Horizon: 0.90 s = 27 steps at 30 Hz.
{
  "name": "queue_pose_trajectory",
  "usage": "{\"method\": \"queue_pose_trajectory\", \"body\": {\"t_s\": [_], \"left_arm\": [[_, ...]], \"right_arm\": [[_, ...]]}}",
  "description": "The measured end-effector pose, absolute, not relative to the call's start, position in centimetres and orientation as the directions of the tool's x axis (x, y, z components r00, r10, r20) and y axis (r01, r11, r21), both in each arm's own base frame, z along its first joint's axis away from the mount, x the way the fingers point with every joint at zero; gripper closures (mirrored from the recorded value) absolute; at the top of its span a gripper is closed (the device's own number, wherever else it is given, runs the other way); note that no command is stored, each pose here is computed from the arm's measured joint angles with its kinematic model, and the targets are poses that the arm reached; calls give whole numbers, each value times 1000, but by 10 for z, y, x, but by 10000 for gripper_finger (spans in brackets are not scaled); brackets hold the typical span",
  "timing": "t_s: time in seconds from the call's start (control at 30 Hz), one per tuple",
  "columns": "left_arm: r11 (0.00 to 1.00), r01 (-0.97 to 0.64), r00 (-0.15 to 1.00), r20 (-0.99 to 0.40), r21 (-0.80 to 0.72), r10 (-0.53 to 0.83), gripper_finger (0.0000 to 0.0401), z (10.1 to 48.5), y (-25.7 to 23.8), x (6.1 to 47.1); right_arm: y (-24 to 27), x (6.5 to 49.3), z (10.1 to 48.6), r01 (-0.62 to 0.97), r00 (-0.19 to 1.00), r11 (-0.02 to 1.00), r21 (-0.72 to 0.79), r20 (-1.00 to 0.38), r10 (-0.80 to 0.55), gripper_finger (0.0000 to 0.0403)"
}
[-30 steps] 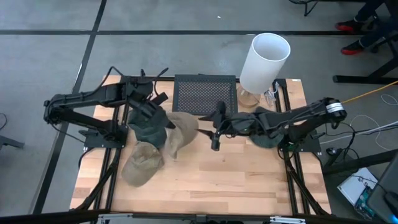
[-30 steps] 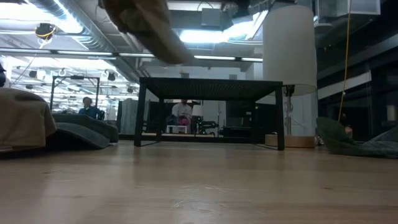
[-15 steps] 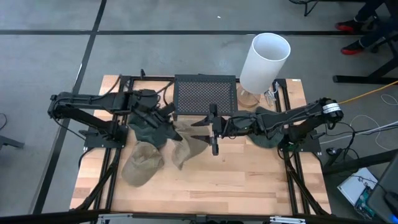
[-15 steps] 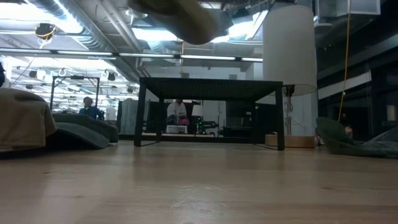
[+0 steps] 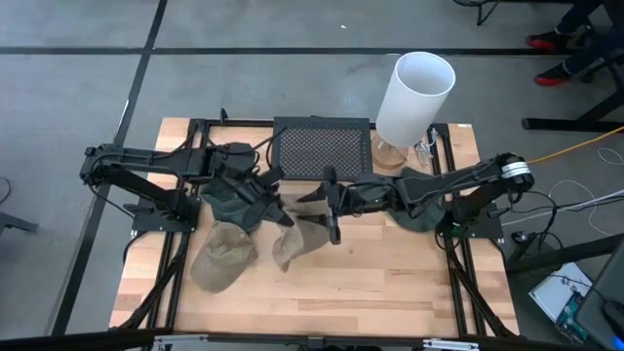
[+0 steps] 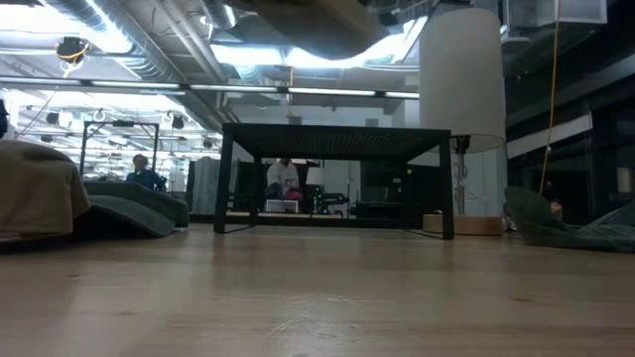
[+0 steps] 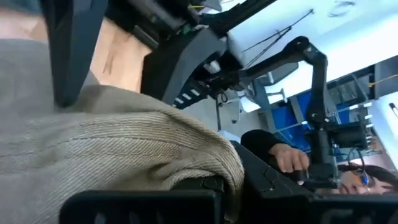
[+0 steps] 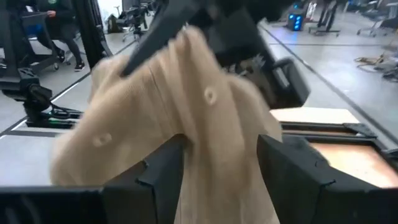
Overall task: Pick & Place hat
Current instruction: Put the right brown cap on the shelf
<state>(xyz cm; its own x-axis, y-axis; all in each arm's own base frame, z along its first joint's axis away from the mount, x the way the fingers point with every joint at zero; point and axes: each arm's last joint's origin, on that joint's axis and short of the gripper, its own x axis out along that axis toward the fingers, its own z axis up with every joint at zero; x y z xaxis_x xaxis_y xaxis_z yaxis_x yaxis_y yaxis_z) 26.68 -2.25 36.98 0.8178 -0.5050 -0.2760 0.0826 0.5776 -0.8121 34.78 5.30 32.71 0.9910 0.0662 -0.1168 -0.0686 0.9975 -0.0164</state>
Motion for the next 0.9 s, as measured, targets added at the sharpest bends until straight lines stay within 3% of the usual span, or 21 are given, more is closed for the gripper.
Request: {"method": "queue_pose_trajectory", "body": {"t_s": [0.37,0.7,0.9], "left_arm": [[633,140,819,-271,-761,-506,397,371,-22,266],[636,155,823,-257,-756,-506,397,372,-22,266],[625,245,813,-194,-741,-548,397,379,-24,267]], "right_arm": [[50,333,341,-81,990,997,10,-115,81,202],[51,336,336,-106,984,994,16,-139,107,202],[49,336,336,-125,982,992,23,-141,127,218]]}}
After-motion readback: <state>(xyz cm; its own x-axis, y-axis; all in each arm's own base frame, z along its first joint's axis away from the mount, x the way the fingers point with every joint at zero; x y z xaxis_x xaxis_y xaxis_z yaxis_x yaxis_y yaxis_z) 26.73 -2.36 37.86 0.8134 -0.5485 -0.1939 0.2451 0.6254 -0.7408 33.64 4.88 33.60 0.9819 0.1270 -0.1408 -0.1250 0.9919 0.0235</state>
